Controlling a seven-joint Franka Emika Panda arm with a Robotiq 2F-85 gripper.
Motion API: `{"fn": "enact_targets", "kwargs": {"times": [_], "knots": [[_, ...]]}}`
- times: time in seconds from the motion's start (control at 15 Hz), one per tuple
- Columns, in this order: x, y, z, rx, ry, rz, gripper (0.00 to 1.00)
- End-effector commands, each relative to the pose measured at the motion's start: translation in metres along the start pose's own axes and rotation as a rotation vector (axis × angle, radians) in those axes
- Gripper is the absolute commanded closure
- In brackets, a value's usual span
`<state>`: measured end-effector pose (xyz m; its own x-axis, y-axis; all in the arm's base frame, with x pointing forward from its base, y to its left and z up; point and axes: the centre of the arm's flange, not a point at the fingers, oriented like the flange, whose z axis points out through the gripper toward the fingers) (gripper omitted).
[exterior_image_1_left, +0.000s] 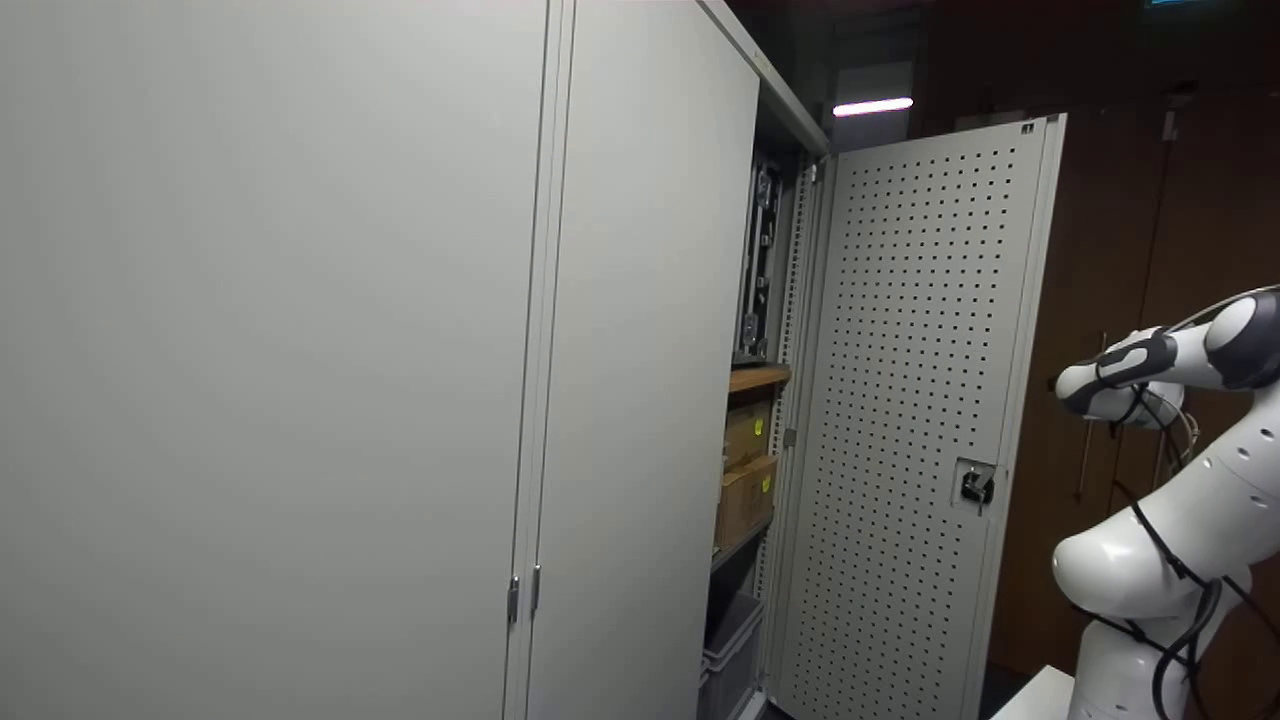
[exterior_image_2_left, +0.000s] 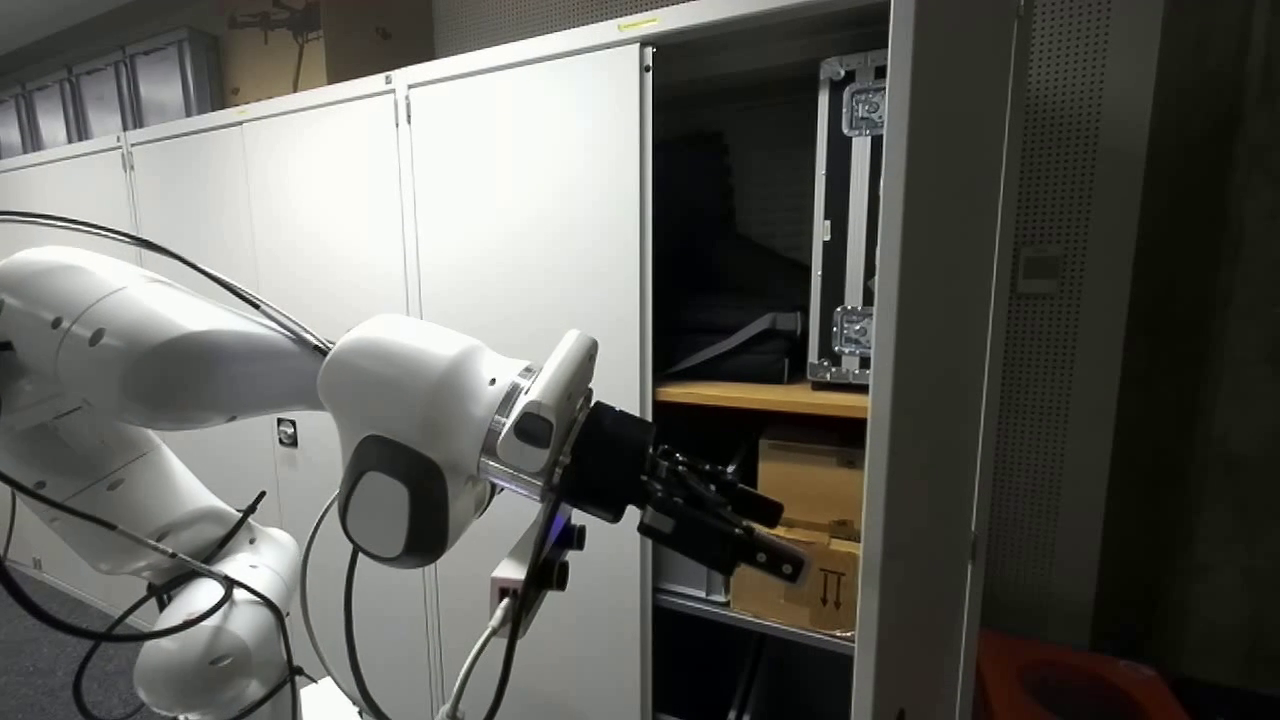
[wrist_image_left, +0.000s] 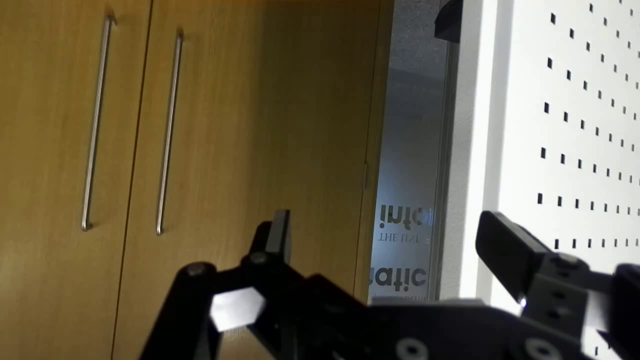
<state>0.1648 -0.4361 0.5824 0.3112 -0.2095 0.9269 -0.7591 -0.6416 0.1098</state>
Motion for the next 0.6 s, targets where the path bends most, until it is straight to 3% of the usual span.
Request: {"fn": "enact_targets", "kwargs": {"times": [0.0, 0.53], "knots": [[0.018, 0.017, 0.017, 0.032, 0.023, -0.036, 0.00], [0.029, 0.025, 0.031, 0.155, 0.018, -0.107, 0.00]]}}
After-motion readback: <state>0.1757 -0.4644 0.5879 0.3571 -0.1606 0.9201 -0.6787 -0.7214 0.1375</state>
